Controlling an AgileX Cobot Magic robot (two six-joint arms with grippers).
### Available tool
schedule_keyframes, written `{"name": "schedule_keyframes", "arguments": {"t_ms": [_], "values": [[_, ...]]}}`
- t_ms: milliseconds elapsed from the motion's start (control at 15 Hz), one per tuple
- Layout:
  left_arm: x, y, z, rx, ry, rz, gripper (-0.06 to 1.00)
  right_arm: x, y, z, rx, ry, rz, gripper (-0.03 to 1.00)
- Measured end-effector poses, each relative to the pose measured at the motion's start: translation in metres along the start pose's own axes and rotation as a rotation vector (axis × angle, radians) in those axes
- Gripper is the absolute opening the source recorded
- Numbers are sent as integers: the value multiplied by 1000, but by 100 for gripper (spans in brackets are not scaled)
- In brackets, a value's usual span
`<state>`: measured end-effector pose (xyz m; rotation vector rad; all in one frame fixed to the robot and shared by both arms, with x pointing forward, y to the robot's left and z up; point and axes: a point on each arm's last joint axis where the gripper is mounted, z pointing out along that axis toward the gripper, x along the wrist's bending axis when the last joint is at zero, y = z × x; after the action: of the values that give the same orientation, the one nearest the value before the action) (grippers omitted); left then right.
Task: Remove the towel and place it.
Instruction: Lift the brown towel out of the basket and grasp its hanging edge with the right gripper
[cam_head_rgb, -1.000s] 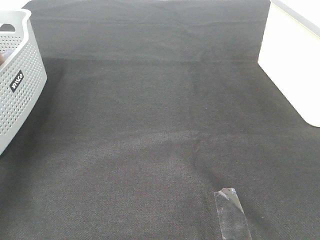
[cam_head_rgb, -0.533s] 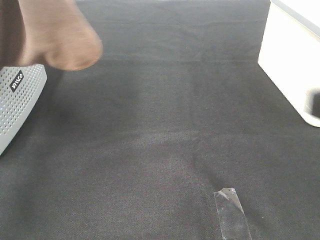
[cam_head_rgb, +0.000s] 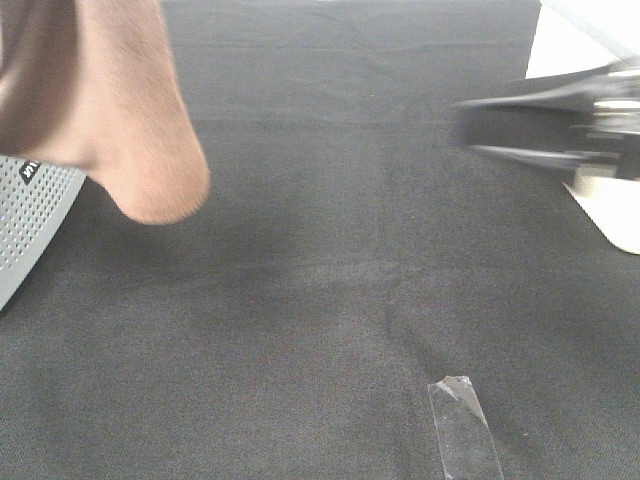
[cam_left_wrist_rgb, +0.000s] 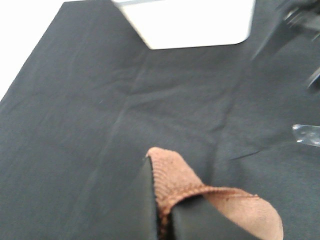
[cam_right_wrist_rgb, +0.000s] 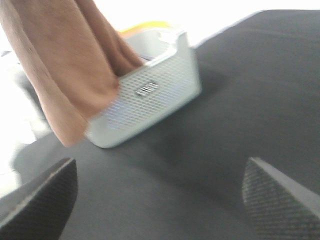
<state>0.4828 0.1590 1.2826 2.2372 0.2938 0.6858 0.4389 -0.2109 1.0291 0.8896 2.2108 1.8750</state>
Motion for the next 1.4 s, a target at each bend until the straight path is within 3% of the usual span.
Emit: {"name": "schedule_keyframes", "arguments": {"t_ms": [200, 333, 533, 667, 867, 1000, 1133, 1267, 1333, 1400], "values": [[-7, 5, 2, -12, -24, 19, 0, 16, -15, 55, 113, 197, -73, 82], [-8, 6, 2, -12, -24, 1, 0, 21, -12, 83, 148, 251, -105, 82], [-8, 6, 2, -12, -24, -3, 0, 12, -1, 113, 146, 280, -116, 83], [-7, 6, 2, -12, -24, -3, 0, 10, 5, 125, 124, 357, -68, 83], [-7, 6, 2, -20, -15, -21, 0, 38, 15, 140, 98, 497, -94, 83], [-6, 7, 2, -25, -10, -27, 0, 49, 13, 147, 122, 501, -110, 82], [-6, 7, 2, -28, -12, -45, 0, 46, 11, 150, 145, 440, -118, 79], [-7, 7, 2, -30, -14, -54, 0, 43, 12, 152, 153, 402, -112, 69], [-7, 7, 2, -30, -14, -54, 0, 43, 12, 152, 153, 402, -112, 69], [-7, 7, 2, -30, -14, -54, 0, 42, 12, 152, 156, 395, -107, 60]]}}
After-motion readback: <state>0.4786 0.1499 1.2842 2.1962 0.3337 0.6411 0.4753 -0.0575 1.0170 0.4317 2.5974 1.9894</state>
